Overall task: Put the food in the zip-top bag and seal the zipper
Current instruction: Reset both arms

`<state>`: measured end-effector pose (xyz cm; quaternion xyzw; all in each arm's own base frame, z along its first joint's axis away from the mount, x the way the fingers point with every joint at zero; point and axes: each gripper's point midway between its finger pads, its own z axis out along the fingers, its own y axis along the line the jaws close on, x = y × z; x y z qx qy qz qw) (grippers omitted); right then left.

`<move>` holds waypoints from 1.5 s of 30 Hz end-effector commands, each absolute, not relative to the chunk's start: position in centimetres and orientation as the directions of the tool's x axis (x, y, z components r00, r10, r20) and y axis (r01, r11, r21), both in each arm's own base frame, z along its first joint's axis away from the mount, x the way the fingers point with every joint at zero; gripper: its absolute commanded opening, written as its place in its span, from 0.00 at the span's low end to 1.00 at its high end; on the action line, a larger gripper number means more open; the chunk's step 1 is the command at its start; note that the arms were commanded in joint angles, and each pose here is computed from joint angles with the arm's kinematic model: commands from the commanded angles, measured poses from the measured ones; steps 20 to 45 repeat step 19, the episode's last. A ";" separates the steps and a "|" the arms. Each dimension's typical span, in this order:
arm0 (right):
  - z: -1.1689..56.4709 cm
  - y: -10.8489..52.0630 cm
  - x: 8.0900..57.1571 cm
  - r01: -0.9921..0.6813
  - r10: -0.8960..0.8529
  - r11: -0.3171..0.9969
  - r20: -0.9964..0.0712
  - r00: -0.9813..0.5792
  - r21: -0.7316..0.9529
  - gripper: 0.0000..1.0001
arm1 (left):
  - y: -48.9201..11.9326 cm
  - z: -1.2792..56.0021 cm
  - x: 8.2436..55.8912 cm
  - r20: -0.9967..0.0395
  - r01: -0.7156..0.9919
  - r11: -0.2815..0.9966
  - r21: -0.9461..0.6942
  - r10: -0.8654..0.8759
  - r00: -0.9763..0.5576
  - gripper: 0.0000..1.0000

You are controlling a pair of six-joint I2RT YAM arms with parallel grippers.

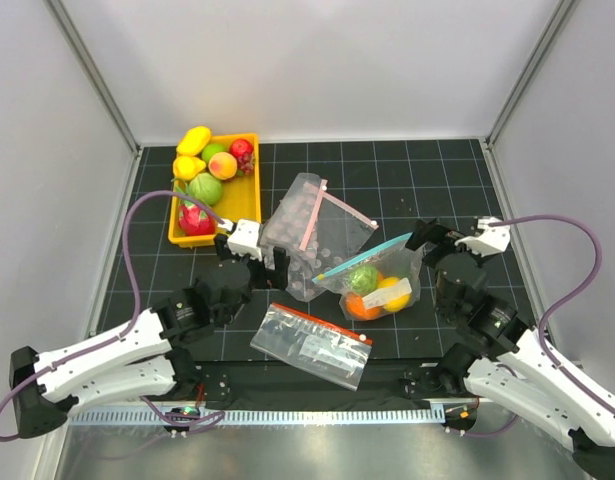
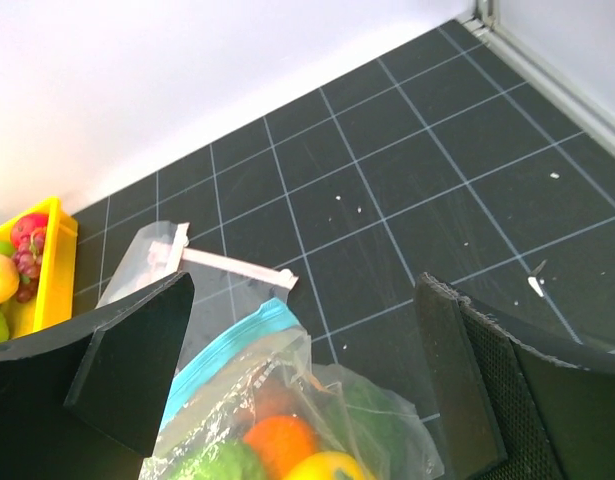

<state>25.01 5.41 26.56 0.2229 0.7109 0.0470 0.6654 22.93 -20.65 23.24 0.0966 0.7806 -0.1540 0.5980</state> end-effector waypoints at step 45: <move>27.4 2.0 23.0 0.307 0.427 0.846 -0.899 0.099 0.436 1.00 | -18.4 25.3 23.8 -0.957 0.259 0.936 -0.239 -0.182 -0.224 1.00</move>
